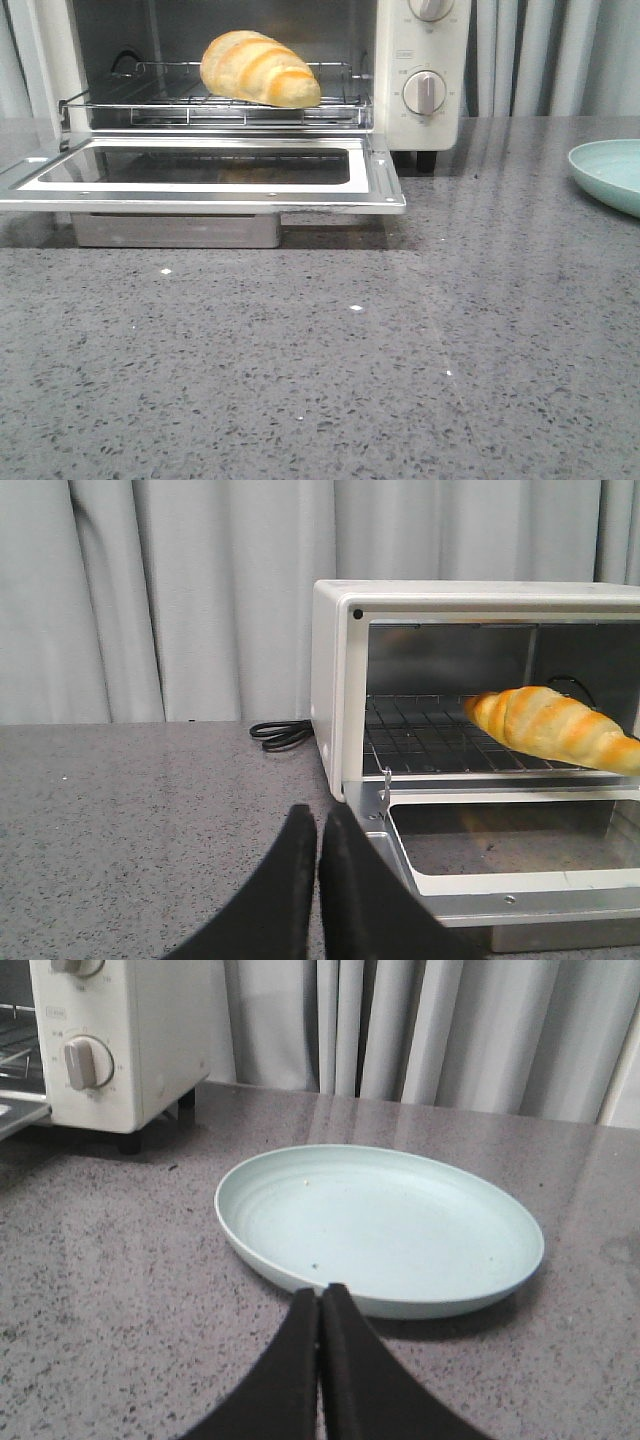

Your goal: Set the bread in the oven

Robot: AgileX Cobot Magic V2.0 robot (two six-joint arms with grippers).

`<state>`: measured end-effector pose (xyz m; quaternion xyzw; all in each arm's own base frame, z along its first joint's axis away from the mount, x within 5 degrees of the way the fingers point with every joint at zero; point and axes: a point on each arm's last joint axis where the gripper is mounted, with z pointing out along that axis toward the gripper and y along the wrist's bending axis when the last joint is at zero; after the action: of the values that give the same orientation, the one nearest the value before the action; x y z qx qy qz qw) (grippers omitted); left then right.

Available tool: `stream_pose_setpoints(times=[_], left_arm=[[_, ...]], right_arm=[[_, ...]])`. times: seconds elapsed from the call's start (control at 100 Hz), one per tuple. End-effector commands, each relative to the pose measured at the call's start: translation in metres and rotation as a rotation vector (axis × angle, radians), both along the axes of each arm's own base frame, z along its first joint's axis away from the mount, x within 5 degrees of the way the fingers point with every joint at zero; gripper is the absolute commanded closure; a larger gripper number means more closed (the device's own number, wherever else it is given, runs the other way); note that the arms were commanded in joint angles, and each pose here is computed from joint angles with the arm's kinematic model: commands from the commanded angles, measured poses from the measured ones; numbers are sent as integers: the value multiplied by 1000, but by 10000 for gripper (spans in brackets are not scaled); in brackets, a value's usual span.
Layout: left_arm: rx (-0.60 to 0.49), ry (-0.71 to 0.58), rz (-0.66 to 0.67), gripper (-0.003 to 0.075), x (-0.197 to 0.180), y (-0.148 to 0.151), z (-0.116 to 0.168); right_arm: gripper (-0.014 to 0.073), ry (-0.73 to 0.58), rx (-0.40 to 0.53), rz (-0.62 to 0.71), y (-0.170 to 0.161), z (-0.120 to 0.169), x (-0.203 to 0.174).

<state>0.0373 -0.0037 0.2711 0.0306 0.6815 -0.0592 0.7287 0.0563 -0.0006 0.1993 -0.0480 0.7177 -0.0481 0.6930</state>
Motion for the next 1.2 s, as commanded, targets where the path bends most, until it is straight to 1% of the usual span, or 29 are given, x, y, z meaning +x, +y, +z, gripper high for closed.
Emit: stream_pose_setpoints(times=[0.0, 0.09, 0.14, 0.39, 0.46, 0.7, 0.89, 1.08, 1.19], left_arm=[[-23, -120, -3, 741, -8, 1, 15], [-23, -120, -3, 741, -8, 1, 15], [-23, -120, -3, 741, -8, 1, 15], [-23, -120, -3, 741, -8, 1, 15], [-23, -120, -3, 741, -8, 1, 15], [-23, -120, -3, 741, -8, 1, 15], [-23, -120, -3, 741, -8, 1, 15], [-23, -120, -3, 741, -8, 1, 15], [-23, -120, -3, 741, -8, 1, 15]], right_arm=[[663, -111, -3, 3, 0, 11, -2], [663, -116, 30, 8, 1, 4, -1], [663, -89, 43, -3, 0, 1, -1], [663, -91, 35, -113, -6, 1, -1], [663, -92, 32, -126, -7, 1, -1], [663, -88, 8, -121, -6, 1, -1], [663, -90, 8, -121, -6, 1, -1], [663, -121, -10, -123, -6, 4, -1], [663, -139, 1, -123, -6, 6, -1]])
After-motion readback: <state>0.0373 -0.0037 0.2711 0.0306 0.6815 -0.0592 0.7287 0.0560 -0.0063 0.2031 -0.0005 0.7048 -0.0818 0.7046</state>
